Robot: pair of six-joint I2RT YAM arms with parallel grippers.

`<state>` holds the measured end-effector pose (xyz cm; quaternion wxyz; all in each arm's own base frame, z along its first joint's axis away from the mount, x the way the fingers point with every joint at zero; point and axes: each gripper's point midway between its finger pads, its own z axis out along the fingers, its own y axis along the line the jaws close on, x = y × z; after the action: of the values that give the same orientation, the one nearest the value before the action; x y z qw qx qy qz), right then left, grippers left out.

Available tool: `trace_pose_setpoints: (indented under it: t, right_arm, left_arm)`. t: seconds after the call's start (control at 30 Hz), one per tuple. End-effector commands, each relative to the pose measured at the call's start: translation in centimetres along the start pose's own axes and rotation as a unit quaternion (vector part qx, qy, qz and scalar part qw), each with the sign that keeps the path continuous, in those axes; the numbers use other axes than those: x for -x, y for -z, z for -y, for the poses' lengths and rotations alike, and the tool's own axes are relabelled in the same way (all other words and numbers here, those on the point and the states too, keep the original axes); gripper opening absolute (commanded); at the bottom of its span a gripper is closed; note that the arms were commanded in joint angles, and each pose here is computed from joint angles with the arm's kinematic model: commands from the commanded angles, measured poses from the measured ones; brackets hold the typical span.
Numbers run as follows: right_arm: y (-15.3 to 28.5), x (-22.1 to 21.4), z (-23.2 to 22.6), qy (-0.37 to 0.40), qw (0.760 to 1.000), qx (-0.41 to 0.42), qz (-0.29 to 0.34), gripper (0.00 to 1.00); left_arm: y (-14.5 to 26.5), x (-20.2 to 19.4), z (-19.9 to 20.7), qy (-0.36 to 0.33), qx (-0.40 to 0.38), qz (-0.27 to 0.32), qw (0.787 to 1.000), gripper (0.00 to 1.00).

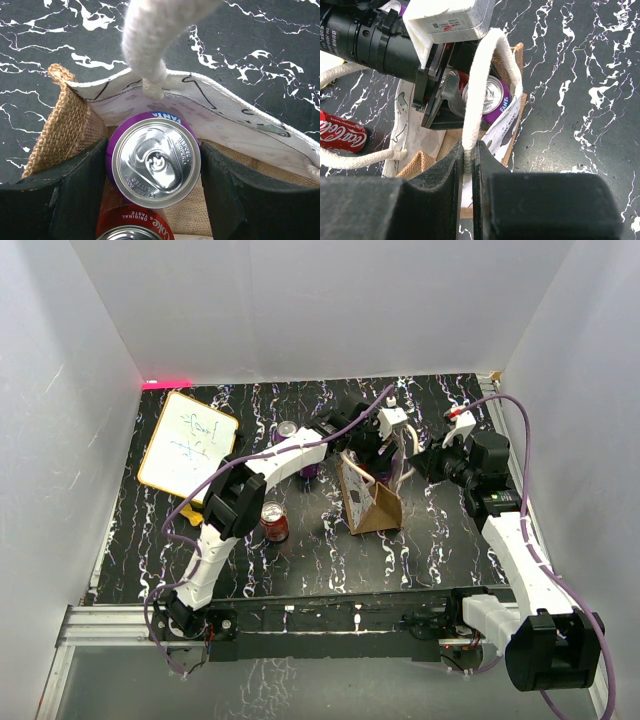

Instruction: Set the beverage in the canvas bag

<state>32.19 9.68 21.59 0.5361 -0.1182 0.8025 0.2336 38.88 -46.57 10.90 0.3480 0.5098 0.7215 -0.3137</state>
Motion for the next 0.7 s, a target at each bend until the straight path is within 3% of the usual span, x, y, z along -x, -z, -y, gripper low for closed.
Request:
trace_pose_setpoints:
  t: [0.0, 0.5, 0.67]
  right_arm:
    - [0.3, 1.1, -0.2, 0.017, 1.000, 0.003, 0.023, 0.08]
    - [0.6, 1.9, -0.6, 0.023, 0.999, 0.013, 0.030, 0.08]
    - [0.7, 2.6, -1.5, 0.028, 0.998, 0.038, 0.034, 0.08]
  left_arm:
    - [0.1, -0.3, 0.3, -0.008, -0.010, -0.006, 1.000, 0.41]
    - [1.6, 1.1, 0.6, -0.013, -0.006, -0.006, 1.000, 0.73]
    - [2.1, 1.4, 0.7, -0.014, -0.007, -0.008, 1.000, 0.79]
